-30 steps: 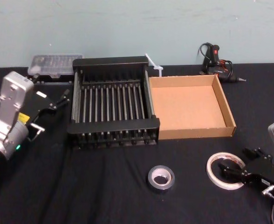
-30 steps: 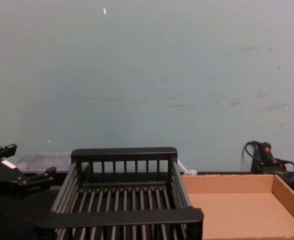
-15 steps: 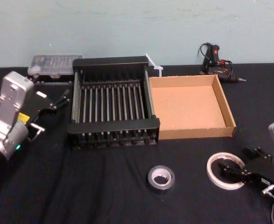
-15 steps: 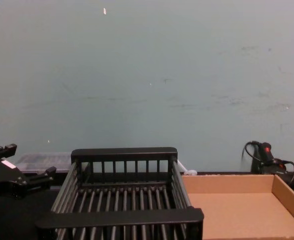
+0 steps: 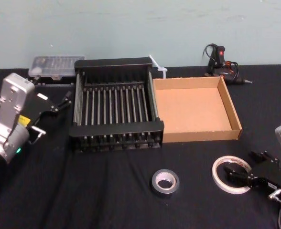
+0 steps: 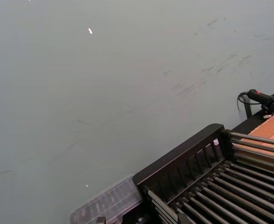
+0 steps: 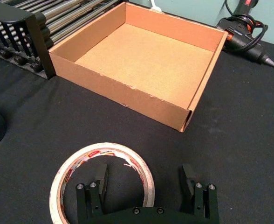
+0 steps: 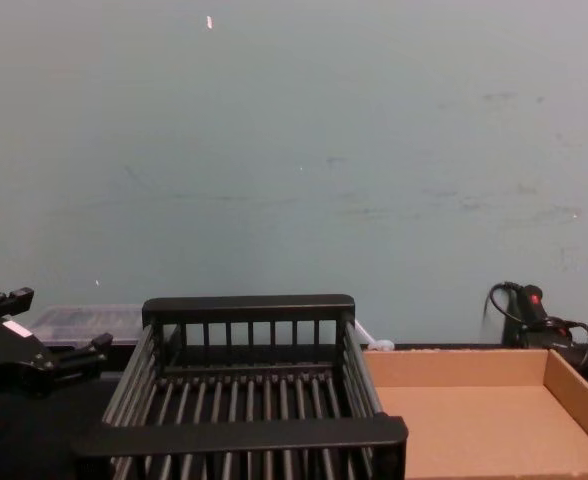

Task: Pick up the white tape and place it into the black box , Pick up the silver tape and place it into the brown box.

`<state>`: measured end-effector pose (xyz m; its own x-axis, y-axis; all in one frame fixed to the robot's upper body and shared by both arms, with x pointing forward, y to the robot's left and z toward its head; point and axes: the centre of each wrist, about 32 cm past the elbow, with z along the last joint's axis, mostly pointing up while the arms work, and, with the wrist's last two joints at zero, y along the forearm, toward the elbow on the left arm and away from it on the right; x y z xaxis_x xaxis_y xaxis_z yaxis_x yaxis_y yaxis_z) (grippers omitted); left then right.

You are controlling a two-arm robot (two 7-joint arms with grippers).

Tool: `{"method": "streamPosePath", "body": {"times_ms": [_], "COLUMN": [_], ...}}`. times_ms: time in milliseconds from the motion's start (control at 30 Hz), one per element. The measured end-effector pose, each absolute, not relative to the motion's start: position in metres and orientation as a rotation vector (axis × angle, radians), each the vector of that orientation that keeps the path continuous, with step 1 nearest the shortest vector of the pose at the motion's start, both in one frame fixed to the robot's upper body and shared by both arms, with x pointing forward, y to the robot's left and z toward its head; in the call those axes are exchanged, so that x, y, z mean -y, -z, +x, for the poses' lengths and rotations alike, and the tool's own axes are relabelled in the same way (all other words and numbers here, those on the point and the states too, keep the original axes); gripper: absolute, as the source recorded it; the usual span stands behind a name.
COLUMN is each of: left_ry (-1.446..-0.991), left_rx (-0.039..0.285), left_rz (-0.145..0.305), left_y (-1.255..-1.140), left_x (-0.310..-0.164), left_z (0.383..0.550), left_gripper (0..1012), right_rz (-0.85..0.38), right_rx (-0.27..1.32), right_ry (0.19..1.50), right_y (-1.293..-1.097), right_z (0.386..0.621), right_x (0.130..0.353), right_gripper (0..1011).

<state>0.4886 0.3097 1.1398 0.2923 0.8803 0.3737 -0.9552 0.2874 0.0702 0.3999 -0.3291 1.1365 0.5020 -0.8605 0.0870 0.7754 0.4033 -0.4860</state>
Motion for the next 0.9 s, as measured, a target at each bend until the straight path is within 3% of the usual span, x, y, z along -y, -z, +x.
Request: {"method": "streamPosePath", "body": {"times_ms": [600, 900], "left_ry": [-1.248, -1.248], "left_rx": [0.285, 0.285], "left_rz": [0.304, 0.304], "left_y": [-1.1398, -1.1398], "left_x": [-0.3097, -0.3097], "left_z": [0.4886, 0.4886], "left_gripper": [1001, 1001], "right_rz": [-0.507, -0.506], "right_rx": [-0.188, -0.188], "right_ry": [1.04, 1.04], "right_y": [-1.1365, -1.1365], "right_z": [0.3998, 0.3998], "right_x": [0.3288, 0.3288], "right_gripper": [1002, 811]}}
